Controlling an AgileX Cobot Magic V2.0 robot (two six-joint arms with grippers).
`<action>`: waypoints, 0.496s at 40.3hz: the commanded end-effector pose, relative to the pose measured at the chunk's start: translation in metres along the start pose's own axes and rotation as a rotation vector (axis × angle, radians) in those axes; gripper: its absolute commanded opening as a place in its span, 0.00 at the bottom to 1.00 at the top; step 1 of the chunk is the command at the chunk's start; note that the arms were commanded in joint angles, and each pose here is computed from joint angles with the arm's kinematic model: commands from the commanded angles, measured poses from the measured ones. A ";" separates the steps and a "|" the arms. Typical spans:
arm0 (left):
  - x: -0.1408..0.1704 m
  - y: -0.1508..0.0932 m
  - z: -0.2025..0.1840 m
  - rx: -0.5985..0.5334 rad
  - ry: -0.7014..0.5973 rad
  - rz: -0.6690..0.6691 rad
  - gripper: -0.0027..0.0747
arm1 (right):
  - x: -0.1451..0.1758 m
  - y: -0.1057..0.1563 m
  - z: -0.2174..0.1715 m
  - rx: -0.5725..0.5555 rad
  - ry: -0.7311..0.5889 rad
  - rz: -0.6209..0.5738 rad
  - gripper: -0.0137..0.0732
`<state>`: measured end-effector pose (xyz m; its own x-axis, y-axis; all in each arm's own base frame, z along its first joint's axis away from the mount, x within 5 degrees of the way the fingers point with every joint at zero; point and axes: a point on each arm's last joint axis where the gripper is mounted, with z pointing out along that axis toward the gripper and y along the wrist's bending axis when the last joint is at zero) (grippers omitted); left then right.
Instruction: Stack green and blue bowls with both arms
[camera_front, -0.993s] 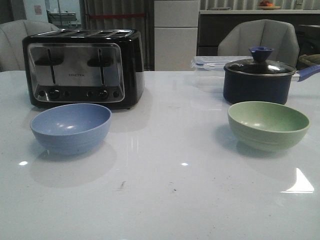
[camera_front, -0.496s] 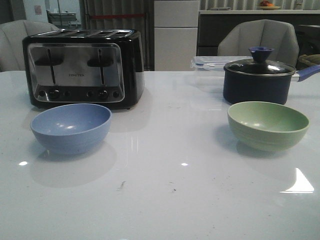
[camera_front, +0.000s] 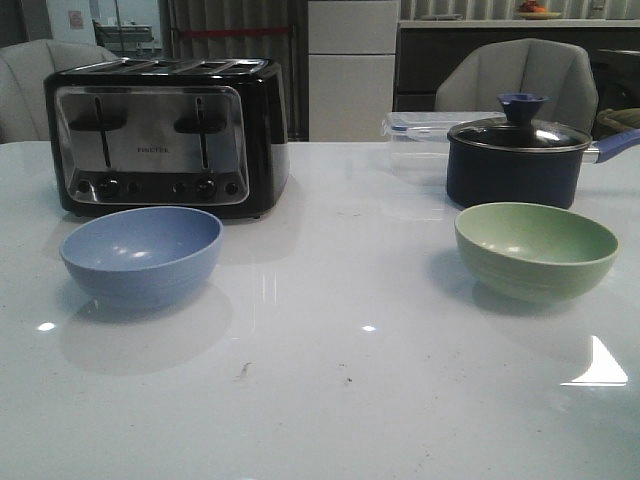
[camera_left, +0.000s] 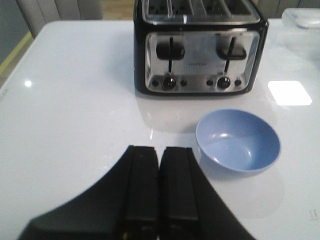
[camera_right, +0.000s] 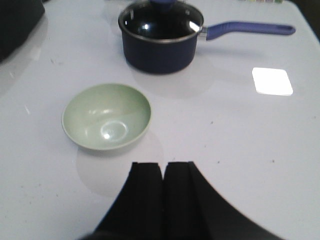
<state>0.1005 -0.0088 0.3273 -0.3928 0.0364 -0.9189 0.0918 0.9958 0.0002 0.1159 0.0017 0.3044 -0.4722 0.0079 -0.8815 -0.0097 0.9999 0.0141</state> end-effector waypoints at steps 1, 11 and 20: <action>-0.014 0.000 0.007 0.005 -0.046 -0.001 0.15 | -0.014 0.000 0.009 0.002 -0.025 0.002 0.22; -0.011 0.000 0.027 0.007 0.051 -0.003 0.28 | -0.008 -0.001 0.046 0.004 0.125 0.005 0.41; -0.012 0.000 0.032 0.006 0.045 -0.003 0.66 | -0.011 -0.001 0.080 0.006 0.202 0.006 0.81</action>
<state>0.1296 -0.0107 0.3097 -0.5283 0.0454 -0.8478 0.0916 0.9958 -0.0038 0.1730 0.0022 0.2628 -0.7040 0.0061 -0.7102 -0.0052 0.9999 0.0137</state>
